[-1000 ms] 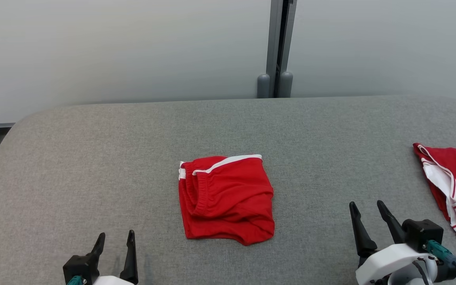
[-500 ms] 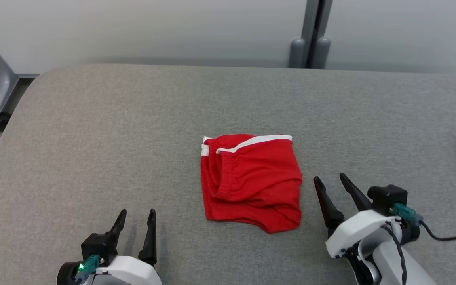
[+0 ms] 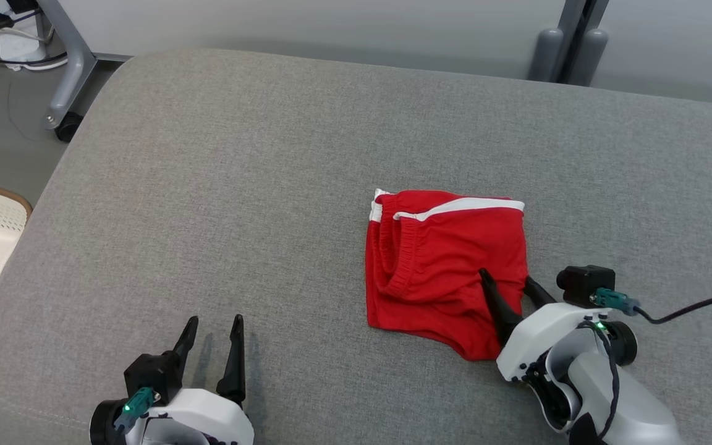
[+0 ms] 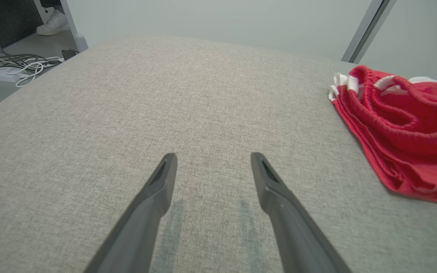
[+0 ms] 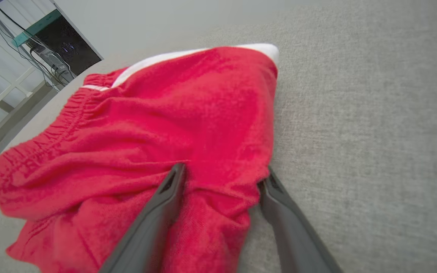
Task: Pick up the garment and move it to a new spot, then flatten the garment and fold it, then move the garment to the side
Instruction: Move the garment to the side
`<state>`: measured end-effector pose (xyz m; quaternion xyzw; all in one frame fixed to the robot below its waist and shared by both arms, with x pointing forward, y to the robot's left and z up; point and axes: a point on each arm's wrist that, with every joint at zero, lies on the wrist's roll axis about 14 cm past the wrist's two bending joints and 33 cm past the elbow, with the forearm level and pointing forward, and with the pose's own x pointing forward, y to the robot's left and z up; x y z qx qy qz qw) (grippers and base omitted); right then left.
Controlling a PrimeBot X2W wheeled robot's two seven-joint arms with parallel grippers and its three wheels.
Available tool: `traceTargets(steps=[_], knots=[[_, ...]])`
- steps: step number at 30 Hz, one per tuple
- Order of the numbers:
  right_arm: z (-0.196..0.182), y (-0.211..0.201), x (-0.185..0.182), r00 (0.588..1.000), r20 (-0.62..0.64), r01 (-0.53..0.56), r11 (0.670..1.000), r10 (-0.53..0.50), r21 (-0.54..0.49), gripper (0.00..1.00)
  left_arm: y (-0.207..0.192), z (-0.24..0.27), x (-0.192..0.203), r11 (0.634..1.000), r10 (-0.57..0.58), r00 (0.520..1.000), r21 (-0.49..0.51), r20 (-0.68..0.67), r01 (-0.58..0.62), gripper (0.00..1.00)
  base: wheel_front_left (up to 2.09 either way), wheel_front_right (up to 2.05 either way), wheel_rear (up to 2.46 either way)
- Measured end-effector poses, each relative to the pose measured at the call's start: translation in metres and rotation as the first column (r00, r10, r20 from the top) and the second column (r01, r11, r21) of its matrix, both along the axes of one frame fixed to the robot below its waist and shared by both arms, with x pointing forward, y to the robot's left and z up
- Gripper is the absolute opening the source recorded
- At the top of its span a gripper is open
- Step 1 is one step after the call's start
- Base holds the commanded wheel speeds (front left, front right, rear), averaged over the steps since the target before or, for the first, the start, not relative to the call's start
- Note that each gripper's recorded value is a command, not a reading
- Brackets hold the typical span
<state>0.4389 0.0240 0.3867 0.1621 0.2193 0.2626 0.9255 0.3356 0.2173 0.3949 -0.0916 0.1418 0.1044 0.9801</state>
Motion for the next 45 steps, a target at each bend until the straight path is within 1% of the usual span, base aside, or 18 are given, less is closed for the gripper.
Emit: traceTargets(steps=[5, 8, 12, 15, 16, 21, 24, 28, 33, 38, 39, 40, 41, 42, 43, 45], knots=[[-0.003, -0.001, 0.0, 1.0, 0.011, -0.027, 0.998, 0.028, -0.054, 0.0, 0.0, 0.001, 0.001, 1.0, -0.002, 1.0, 0.003, 0.004, 0.002, 1.0, 0.0, 0.0, 0.0], [0.006, -0.008, 0.006, 0.999, 0.048, -0.013, 0.997, 0.016, -0.076, 0.0, -0.004, 0.003, 0.004, 1.0, -0.019, 1.0, 0.005, 0.012, 0.019, 1.0, 0.0, 0.0, 0.0], [0.023, -0.032, 0.015, 0.993, 0.11, 0.059, 0.995, -0.051, -0.076, 0.0, -0.018, 0.008, 0.013, 0.998, -0.068, 0.997, 0.0, 0.036, 0.068, 1.0, 0.0, 0.0, 0.0], [0.025, -0.057, 0.009, 0.987, 0.121, 0.121, 0.989, -0.11, -0.084, 0.0, -0.034, 0.012, 0.022, 0.992, -0.127, 0.991, 0.0, 0.052, 0.127, 1.0, 0.0, 0.0, 0.0], [0.026, -0.074, 0.003, 0.981, 0.131, 0.157, 0.983, -0.144, -0.098, 0.0, -0.048, 0.015, 0.029, 0.985, -0.171, 0.983, -0.001, 0.065, 0.171, 1.0, 0.0, 0.0, 0.0], [0.033, -0.122, -0.009, 0.952, 0.154, 0.281, 0.954, -0.264, -0.101, 0.0, -0.088, 0.023, 0.05, 0.956, -0.293, 0.951, -0.002, 0.1, 0.295, 1.0, 0.0, 0.0, 0.0], [0.033, -0.151, -0.02, 0.929, 0.156, 0.354, 0.929, -0.336, -0.105, 0.0, -0.117, 0.026, 0.061, 0.928, -0.37, 0.922, -0.007, 0.117, 0.373, 1.0, 0.0, 0.0, 0.0], [0.036, -0.184, -0.036, 0.895, 0.167, 0.434, 0.894, -0.413, -0.113, 0.0, -0.158, 0.03, 0.073, 0.879, -0.47, 0.872, -0.016, 0.136, 0.476, 1.0, 0.0, 0.0, 0.0], [0.039, -0.222, -0.056, 0.844, 0.176, 0.529, 0.841, -0.507, -0.115, 0.0, -0.214, 0.031, 0.079, 0.793, -0.598, 0.787, -0.028, 0.155, 0.608, 1.0, 0.0, 0.0, 0.0], [0.036, -0.249, -0.079, 0.806, 0.175, 0.59, 0.795, -0.566, -0.144, 0.0, -0.264, 0.033, 0.079, 0.697, -0.701, 0.691, -0.039, 0.176, 0.716, 1.0, 0.0, 0.0, 0.0], [0.036, -0.249, -0.079, 0.806, 0.175, 0.59, 0.795, -0.566, -0.144, 0.0, -0.264, 0.033, 0.079, 0.697, -0.701, 0.691, -0.039, 0.176, 0.716, 1.0, 0.0, 0.0, 0.0], [0.035, -0.257, -0.085, 0.797, 0.18, 0.603, 0.781, -0.577, -0.162, 0.0, -0.28, 0.03, 0.077, 0.662, -0.732, 0.658, -0.045, 0.177, 0.748, 1.0, 0.0, 0.0, 0.0], [0.034, -0.26, -0.088, 0.797, 0.181, 0.602, 0.778, -0.576, -0.179, 0.0, -0.287, 0.03, 0.076, 0.648, -0.743, 0.645, -0.05, 0.178, 0.76, 1.0, 0.0, 0.0, 0.0], [0.034, -0.26, -0.088, 0.797, 0.181, 0.602, 0.778, -0.576, -0.179, 0.0, -0.287, 0.03, 0.076, 0.648, -0.743, 0.645, -0.05, 0.178, 0.76, 1.0, 0.0, 0.0, 0.0], [0.031, -0.26, -0.09, 0.802, 0.177, 0.597, 0.778, -0.571, -0.195, 0.0, -0.293, 0.029, 0.077, 0.639, -0.75, 0.637, -0.056, 0.181, 0.768, 1.0, 0.0, 0.0, 0.0], [0.025, -0.26, -0.09, 0.82, 0.175, 0.573, 0.784, -0.545, -0.239, 0.0, -0.298, 0.024, 0.078, 0.626, -0.759, 0.627, -0.066, 0.176, 0.777, 1.0, 0.0, 0.0, 0.0]])
